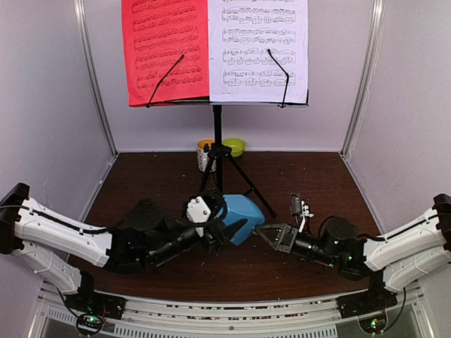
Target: Set up the instrument practice props
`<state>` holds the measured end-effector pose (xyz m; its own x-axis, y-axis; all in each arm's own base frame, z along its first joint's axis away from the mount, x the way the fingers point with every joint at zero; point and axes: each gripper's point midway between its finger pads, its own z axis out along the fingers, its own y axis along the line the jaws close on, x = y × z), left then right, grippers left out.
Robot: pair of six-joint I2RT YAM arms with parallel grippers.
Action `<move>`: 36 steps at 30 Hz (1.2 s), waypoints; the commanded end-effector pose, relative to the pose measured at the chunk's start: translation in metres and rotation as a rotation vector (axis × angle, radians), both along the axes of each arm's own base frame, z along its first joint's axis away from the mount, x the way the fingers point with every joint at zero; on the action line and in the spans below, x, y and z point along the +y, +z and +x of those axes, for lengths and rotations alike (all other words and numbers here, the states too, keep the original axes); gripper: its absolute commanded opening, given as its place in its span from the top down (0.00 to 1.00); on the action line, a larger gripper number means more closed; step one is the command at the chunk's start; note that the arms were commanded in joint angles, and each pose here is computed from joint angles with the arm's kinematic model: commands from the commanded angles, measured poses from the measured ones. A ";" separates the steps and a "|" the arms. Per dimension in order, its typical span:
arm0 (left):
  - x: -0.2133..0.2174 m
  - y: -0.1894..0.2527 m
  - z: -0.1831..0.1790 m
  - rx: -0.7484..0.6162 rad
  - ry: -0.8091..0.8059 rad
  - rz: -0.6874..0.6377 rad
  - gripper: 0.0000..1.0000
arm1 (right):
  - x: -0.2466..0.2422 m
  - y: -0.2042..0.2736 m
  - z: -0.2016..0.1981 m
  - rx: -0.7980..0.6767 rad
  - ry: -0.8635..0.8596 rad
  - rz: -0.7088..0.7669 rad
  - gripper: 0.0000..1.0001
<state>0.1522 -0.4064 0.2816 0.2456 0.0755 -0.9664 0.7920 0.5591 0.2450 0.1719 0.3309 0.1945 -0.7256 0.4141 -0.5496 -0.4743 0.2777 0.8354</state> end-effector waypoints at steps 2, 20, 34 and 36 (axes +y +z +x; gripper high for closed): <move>-0.004 0.011 0.016 0.128 0.022 -0.044 0.85 | -0.019 -0.023 0.011 -0.049 -0.075 -0.113 0.56; -0.042 -0.061 0.052 0.378 0.003 -0.004 0.81 | -0.046 -0.023 0.007 -0.178 -0.103 -0.341 0.01; -0.049 -0.085 0.054 0.463 -0.034 0.036 0.25 | -0.039 -0.009 0.019 -0.177 -0.132 -0.367 0.00; -0.046 -0.081 0.051 0.461 -0.046 0.036 0.13 | -0.037 -0.007 0.020 -0.176 -0.131 -0.369 0.00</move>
